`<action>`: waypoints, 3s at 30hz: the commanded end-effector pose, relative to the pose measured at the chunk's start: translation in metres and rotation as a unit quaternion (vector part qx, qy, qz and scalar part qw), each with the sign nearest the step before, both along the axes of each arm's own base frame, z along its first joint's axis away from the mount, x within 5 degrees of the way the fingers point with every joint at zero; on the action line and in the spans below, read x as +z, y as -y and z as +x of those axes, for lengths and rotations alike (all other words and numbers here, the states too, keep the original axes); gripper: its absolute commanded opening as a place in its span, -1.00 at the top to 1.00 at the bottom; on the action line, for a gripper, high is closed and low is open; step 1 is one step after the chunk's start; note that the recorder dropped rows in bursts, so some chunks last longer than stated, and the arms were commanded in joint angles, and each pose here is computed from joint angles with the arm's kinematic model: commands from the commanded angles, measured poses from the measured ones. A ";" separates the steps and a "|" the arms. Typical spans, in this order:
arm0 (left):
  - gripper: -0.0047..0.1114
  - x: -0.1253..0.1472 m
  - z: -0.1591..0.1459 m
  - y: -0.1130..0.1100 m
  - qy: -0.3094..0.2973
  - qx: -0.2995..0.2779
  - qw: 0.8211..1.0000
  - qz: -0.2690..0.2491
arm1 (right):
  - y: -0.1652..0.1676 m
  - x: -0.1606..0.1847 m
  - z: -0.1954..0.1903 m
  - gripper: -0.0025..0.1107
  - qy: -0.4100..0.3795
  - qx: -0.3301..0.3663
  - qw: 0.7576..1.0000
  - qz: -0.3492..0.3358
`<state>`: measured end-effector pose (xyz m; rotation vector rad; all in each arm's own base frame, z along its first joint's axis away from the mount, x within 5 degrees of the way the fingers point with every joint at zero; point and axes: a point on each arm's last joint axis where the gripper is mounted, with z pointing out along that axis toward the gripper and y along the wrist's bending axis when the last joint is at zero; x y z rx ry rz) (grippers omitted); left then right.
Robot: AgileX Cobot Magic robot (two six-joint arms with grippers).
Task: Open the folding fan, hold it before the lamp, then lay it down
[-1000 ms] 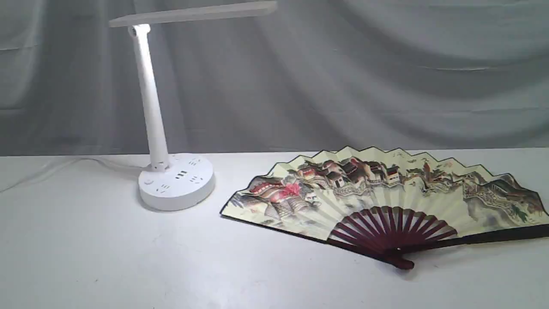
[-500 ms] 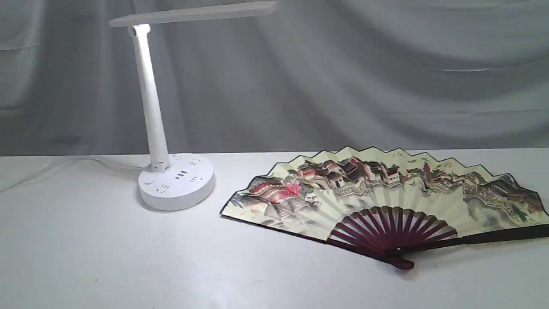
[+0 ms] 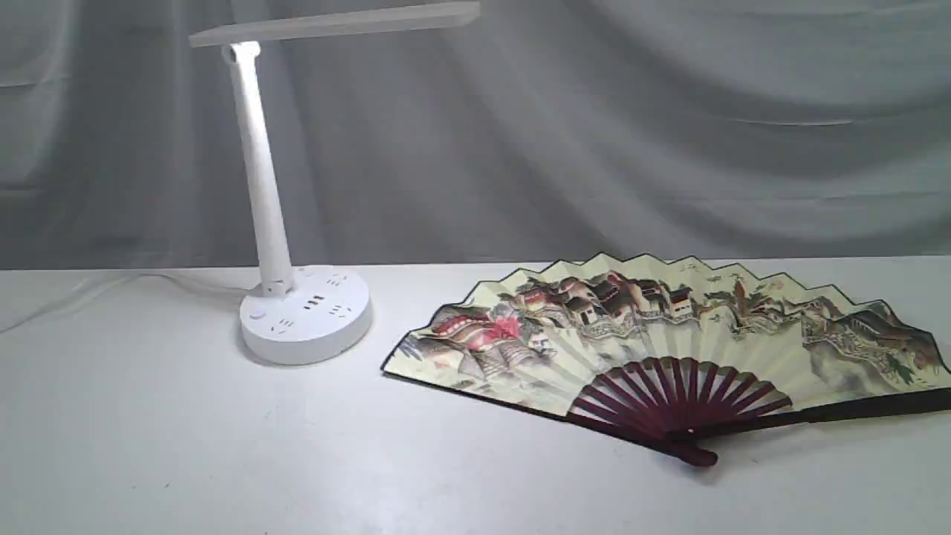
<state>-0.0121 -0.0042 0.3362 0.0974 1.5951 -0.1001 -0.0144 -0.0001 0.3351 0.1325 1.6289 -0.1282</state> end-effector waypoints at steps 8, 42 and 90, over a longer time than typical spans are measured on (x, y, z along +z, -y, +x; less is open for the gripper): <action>0.92 -0.018 0.023 0.001 0.052 0.001 0.998 -0.030 | 0.005 -0.052 0.041 0.96 0.011 0.005 1.000 0.005; 0.92 -0.137 0.068 0.001 -0.020 0.021 0.999 -0.023 | 0.008 -0.136 0.070 0.96 -0.002 0.009 1.000 -0.009; 0.92 -0.140 0.068 0.001 -0.035 0.022 0.999 -0.002 | 0.008 -0.136 0.070 0.96 -0.002 0.009 1.000 -0.008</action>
